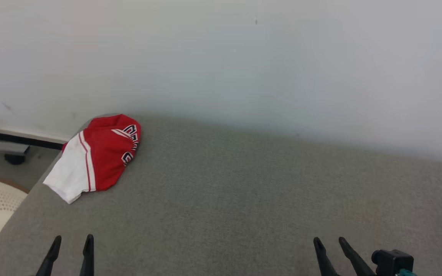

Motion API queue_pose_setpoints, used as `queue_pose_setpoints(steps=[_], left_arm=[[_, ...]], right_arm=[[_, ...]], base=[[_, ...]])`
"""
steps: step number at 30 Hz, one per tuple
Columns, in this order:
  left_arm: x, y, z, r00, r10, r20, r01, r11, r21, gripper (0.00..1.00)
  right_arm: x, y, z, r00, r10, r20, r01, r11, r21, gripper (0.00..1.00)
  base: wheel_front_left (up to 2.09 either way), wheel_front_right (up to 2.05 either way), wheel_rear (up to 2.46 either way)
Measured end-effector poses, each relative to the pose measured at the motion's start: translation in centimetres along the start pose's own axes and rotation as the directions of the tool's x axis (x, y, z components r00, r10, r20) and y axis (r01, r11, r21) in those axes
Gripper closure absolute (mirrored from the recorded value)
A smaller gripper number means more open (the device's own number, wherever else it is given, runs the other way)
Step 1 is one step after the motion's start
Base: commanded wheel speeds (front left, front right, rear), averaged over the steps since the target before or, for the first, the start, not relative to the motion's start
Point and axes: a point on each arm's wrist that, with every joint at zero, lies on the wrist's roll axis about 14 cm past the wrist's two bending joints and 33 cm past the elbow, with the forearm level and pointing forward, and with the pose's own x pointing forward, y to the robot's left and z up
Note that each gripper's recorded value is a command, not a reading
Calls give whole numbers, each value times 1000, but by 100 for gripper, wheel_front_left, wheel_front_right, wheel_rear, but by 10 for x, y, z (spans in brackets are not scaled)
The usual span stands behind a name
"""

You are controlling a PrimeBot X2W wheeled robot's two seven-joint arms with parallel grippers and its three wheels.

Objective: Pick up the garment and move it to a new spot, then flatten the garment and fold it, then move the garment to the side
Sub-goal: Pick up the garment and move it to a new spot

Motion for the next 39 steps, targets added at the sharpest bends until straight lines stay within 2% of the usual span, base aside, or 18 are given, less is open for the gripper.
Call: queue_pose_setpoints(steps=[5, 8, 12, 18, 22, 25, 27, 31, 35, 39], left_arm=[[-24, 39, 13, 991, 130, 22, -130, 991, 39, 0], [-47, 66, 22, 970, 239, 48, -241, 969, 54, 0], [-79, 97, 28, 923, 380, 68, -384, 921, 67, 0], [-124, 130, 32, 827, 558, 70, -562, 822, 94, 0], [-143, 138, 34, 789, 611, 64, -614, 781, 113, 0], [-147, 138, 36, 781, 621, 65, -624, 773, 115, 0], [-146, 136, 35, 787, 614, 62, -617, 778, 118, 0], [-129, 122, 24, 842, 539, 20, -537, 834, 123, 0], [-86, 110, 31, 909, 416, 16, -414, 902, 124, 0], [-36, 94, 30, 957, 287, -24, -284, 953, 103, 0]], right_arm=[[21, 40, -6, 991, 128, -26, -128, 992, 1, 0], [35, 66, -7, 977, 208, -42, -209, 978, -13, 0], [55, 99, -6, 952, 302, -57, -304, 952, -31, 0], [76, 129, -20, 914, 389, -113, -394, 919, -26, 0], [83, 140, -31, 896, 421, -143, -426, 904, -11, 0], [87, 144, -35, 889, 432, -151, -438, 899, -3, 0], [87, 142, -39, 889, 431, -158, -436, 900, 1, 0], [88, 132, -39, 899, 410, -155, -415, 910, -2, 0], [85, 124, -42, 907, 390, -159, -394, 919, 6, 0], [80, 112, -47, 916, 360, -177, -365, 931, 4, 0]], base=[[0, 0, 0], [0, 0, 0], [0, 0, 0], [0, 0, 0], [0, 0, 0], [0, 0, 0], [0, 0, 0], [0, 0, 0], [0, 0, 0], [0, 0, 0]])
